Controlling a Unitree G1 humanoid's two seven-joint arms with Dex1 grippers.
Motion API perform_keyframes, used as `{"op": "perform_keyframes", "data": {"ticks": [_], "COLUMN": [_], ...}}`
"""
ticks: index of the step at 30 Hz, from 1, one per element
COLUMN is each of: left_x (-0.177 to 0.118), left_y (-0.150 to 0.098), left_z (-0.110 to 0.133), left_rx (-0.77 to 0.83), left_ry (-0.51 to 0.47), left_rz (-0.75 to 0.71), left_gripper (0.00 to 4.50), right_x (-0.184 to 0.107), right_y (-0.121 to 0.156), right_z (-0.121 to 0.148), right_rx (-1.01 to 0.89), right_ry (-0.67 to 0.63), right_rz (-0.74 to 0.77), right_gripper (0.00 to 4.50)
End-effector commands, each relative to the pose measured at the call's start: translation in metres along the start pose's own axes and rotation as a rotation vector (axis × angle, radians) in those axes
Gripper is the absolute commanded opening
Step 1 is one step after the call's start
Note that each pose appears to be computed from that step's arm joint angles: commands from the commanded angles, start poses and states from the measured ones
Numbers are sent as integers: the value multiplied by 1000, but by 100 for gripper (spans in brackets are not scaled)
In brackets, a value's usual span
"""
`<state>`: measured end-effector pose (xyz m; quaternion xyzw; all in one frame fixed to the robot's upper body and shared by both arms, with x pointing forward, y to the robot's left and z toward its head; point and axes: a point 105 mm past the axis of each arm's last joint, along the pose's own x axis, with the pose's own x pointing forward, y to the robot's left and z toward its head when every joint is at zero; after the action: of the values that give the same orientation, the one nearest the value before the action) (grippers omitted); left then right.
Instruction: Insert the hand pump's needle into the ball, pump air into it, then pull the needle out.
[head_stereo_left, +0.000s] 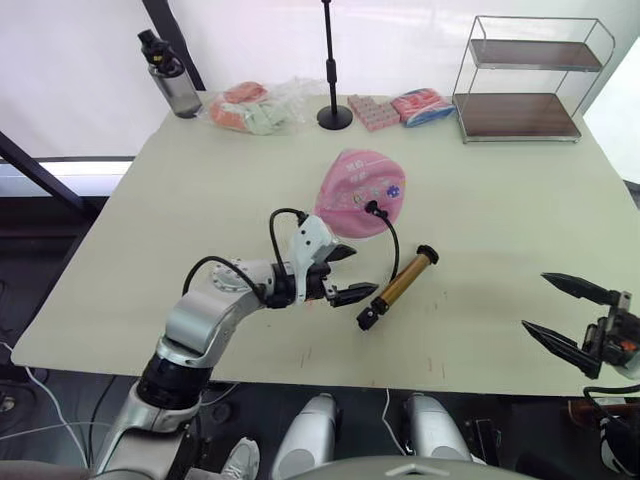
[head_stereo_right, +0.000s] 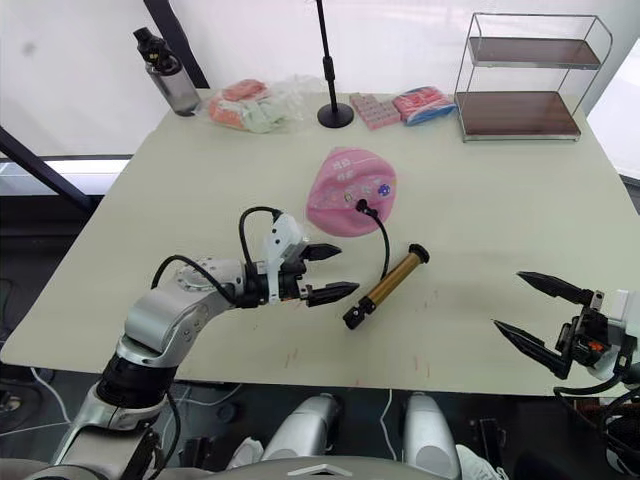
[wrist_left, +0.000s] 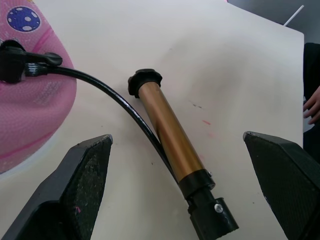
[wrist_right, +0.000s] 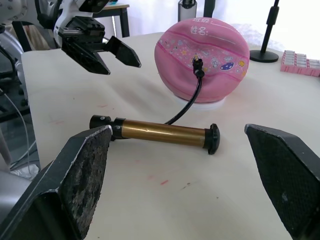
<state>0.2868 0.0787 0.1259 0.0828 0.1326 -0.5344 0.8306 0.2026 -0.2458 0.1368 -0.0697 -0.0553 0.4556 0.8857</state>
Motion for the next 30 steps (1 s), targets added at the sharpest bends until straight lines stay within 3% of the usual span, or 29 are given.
{"op": "perform_keyframes", "data": {"ticks": [1, 6, 9, 12, 21, 30], "left_x": [-21, -33, -44, -40, 7, 57], "left_y": [4, -1, 1, -2, -14, -19], "left_z": [-6, -9, -21, -20, -12, -11], "left_rx": [22, 4, -3, -12, -64, -42], "left_ry": [4, -18, 22, 13, 14, 109], "left_rz": [24, 8, 19, 7, 48, 125], "left_gripper": [445, 445, 445, 445, 445, 445], "right_x": [-10, -15, -19, -21, -18, -15], "right_y": [-1, 0, 1, 3, 7, 11], "right_z": [8, 9, 8, 7, 7, 7], "right_rx": [-39, -38, -39, -36, -38, -43], "right_ry": [-9, -5, 8, 10, 6, 1], "right_rz": [-10, -8, -9, -11, -5, 5], "right_gripper": [450, 450, 450, 450, 450, 450]}}
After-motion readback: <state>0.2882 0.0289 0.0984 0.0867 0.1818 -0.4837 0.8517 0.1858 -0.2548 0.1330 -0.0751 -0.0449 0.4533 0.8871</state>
